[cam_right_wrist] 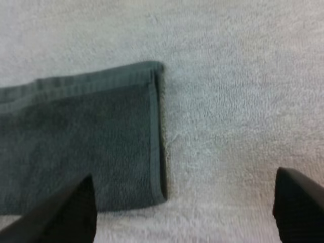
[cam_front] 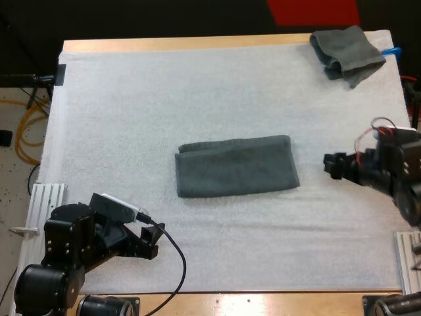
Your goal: Pick towel from pile fold and stack
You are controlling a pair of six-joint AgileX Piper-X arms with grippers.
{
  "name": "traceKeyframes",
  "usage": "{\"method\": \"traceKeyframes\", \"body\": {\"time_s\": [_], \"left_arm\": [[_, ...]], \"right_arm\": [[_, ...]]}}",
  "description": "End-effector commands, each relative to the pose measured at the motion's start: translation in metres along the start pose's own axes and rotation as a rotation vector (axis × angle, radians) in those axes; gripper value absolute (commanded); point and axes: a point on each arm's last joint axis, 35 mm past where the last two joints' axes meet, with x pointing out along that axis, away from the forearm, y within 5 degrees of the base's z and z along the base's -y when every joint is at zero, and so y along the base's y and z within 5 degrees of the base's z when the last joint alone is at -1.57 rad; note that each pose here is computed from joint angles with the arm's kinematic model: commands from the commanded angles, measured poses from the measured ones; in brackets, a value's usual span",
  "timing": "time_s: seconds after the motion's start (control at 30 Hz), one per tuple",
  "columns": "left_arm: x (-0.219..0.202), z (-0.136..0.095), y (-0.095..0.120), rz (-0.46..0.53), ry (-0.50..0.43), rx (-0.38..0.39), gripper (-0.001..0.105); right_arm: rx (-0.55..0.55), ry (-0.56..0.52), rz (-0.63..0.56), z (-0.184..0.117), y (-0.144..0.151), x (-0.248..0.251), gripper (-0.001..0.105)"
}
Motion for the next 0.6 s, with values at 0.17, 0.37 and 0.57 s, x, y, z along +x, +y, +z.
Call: {"method": "traceKeyframes", "body": {"time_s": [0.17, 0.37, 0.57], "left_arm": [[-0.002, 0.000, 0.000, 0.007, -0.001, -0.009, 0.076], [-0.002, 0.000, 0.000, 0.008, 0.001, -0.026, 0.076], [-0.002, -0.003, 0.000, 0.012, 0.028, -0.037, 0.076]], "right_arm": [[-0.029, 0.093, 0.053, 0.027, -0.008, 0.047, 0.070], [-0.006, 0.206, 0.212, 0.032, -0.012, 0.100, 0.070], [0.054, 0.305, 0.367, 0.021, -0.015, 0.143, 0.070]]}}
